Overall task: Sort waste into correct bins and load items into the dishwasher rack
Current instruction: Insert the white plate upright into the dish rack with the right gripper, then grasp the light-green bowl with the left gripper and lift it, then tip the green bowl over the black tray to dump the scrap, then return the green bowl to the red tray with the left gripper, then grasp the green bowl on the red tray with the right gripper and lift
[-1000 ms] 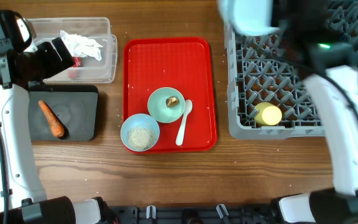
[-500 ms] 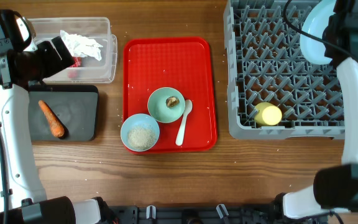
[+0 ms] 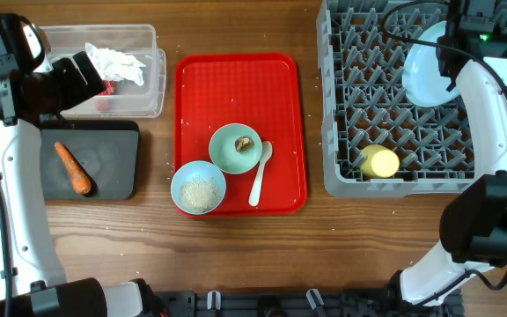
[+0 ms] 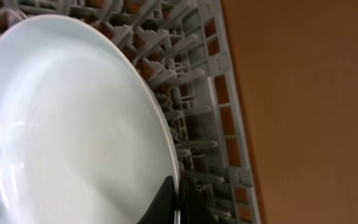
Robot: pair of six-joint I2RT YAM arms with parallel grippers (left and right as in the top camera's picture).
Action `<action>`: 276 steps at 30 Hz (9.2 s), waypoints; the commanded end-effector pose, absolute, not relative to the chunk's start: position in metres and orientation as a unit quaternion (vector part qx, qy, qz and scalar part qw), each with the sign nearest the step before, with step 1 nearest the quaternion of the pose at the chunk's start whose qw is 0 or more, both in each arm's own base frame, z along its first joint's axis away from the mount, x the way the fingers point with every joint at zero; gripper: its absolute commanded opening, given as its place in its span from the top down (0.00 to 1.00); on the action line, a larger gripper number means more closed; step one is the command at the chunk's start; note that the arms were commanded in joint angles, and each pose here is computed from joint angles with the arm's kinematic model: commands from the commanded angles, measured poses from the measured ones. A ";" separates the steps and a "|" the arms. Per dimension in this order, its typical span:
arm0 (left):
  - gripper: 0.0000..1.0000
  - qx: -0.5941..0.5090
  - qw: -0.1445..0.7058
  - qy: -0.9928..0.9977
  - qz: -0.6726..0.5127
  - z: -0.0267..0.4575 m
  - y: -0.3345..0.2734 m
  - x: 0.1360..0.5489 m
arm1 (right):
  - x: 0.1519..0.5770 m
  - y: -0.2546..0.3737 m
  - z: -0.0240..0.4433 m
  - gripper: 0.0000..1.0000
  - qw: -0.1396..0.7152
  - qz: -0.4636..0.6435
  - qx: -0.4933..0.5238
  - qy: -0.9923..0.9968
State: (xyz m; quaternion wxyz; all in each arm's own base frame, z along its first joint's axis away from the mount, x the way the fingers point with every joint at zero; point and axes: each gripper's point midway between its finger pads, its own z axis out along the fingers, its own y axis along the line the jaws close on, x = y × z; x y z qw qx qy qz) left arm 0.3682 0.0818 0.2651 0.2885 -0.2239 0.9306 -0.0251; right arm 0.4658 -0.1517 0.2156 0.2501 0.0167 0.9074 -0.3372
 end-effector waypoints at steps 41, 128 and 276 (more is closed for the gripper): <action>0.08 0.064 0.124 0.988 -0.066 0.179 -0.094 0.354 | 0.415 0.073 0.326 0.00 0.389 0.235 -0.067 0.888; 0.96 -0.179 0.359 0.691 -0.601 0.195 0.095 0.335 | 0.405 0.041 0.299 0.00 0.350 0.143 -0.029 0.925; 0.10 -0.313 0.268 0.909 -0.062 0.223 0.076 0.395 | 0.459 0.250 0.031 0.96 0.156 0.186 -0.136 0.961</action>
